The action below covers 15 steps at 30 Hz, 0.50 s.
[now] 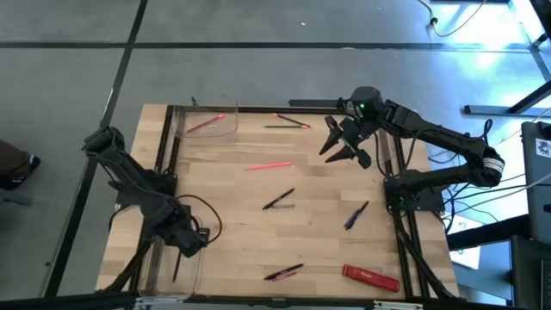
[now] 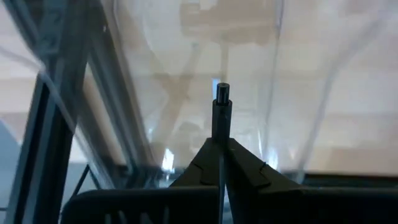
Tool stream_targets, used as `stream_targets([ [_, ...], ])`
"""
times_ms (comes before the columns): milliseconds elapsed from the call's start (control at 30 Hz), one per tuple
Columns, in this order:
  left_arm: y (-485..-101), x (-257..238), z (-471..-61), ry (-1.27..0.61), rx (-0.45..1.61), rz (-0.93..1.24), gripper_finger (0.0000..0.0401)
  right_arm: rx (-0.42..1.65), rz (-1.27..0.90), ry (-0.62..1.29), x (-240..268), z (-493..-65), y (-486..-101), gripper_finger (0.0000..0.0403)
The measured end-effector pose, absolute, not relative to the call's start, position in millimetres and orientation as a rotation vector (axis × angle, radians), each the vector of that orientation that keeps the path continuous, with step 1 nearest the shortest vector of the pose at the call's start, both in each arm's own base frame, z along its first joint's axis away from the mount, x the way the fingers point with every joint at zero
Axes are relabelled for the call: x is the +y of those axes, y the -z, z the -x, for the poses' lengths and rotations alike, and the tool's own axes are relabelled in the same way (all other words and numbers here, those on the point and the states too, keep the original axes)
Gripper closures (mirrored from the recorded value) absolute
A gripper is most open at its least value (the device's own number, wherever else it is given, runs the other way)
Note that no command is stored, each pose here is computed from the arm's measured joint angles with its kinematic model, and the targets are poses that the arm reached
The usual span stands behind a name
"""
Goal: Sort crayons/erasers/pens/pencils in bins
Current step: Put the left black pen into the bottom left transparent bin
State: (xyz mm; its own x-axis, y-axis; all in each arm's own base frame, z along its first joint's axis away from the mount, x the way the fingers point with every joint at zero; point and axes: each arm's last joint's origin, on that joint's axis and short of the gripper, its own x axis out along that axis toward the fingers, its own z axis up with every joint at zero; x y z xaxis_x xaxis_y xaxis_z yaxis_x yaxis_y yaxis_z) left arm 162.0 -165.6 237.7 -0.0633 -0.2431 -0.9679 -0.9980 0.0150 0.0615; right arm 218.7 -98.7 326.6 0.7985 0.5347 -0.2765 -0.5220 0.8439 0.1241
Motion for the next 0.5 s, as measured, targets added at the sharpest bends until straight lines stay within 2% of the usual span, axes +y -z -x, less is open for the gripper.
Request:
stream_targets([
  [267,-198.8,-158.2,-156.3,-1.102,1.378,1.299,0.0401,0.310,-0.042,-0.564,-98.8,-218.7,-326.6,0.0260],
  [500,-186.4,-154.5,-152.5,-1.106,1.385,1.277,0.0395,0.311,-0.042,-0.564,-98.8,-218.7,-326.6,0.0260],
])
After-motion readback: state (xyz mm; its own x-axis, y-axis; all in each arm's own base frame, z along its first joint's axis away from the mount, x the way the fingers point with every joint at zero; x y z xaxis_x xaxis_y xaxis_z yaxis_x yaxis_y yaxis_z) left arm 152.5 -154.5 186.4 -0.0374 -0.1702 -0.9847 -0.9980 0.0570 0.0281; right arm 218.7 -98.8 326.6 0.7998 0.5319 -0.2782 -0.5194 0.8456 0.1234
